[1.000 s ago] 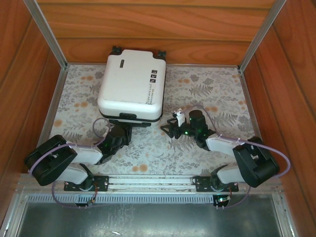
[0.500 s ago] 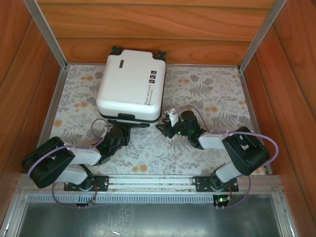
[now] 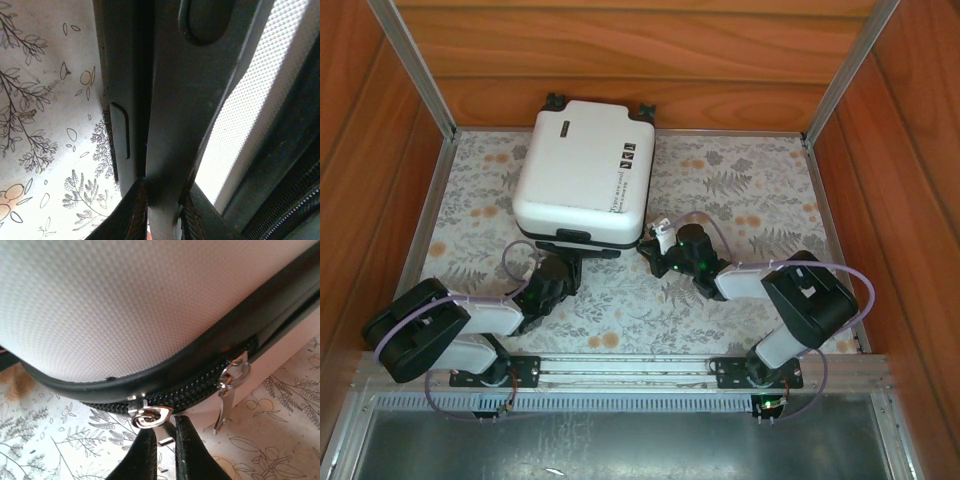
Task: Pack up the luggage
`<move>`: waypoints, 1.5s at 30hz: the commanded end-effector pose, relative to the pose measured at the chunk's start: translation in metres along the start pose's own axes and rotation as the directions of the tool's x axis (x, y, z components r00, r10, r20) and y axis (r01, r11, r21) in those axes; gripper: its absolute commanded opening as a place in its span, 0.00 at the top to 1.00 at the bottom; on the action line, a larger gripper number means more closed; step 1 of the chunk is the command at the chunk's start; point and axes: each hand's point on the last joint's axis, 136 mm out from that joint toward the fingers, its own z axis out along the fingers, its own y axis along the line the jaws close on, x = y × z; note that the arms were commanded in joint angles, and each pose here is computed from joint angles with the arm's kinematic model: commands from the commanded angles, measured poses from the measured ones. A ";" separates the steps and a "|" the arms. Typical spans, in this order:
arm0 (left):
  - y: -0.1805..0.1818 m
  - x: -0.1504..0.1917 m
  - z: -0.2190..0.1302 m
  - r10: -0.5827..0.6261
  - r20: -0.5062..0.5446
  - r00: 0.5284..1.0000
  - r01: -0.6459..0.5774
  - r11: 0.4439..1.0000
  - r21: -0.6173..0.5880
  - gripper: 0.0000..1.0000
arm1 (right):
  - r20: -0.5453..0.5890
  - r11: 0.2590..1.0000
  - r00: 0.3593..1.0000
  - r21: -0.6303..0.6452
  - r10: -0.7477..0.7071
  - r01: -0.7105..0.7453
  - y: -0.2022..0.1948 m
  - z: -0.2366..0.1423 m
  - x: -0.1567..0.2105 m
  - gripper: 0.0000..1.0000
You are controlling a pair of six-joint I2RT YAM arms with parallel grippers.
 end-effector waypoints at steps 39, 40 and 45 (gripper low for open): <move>0.124 -0.078 -0.039 0.304 0.144 0.942 -0.208 0.862 -0.463 0.96 | 0.040 0.964 0.996 0.249 0.085 -0.092 -0.075 -0.031 -0.049 0.55; 0.119 -0.070 -0.035 0.298 0.112 0.948 -0.219 0.865 -0.451 0.86 | 0.036 0.960 0.996 0.265 0.079 -0.086 -0.077 -0.036 -0.047 0.51; 0.086 -0.016 -0.024 0.264 -0.074 0.962 -0.273 0.893 -0.357 0.43 | 0.012 0.907 0.997 0.415 0.073 -0.072 -0.092 -0.073 -0.034 0.39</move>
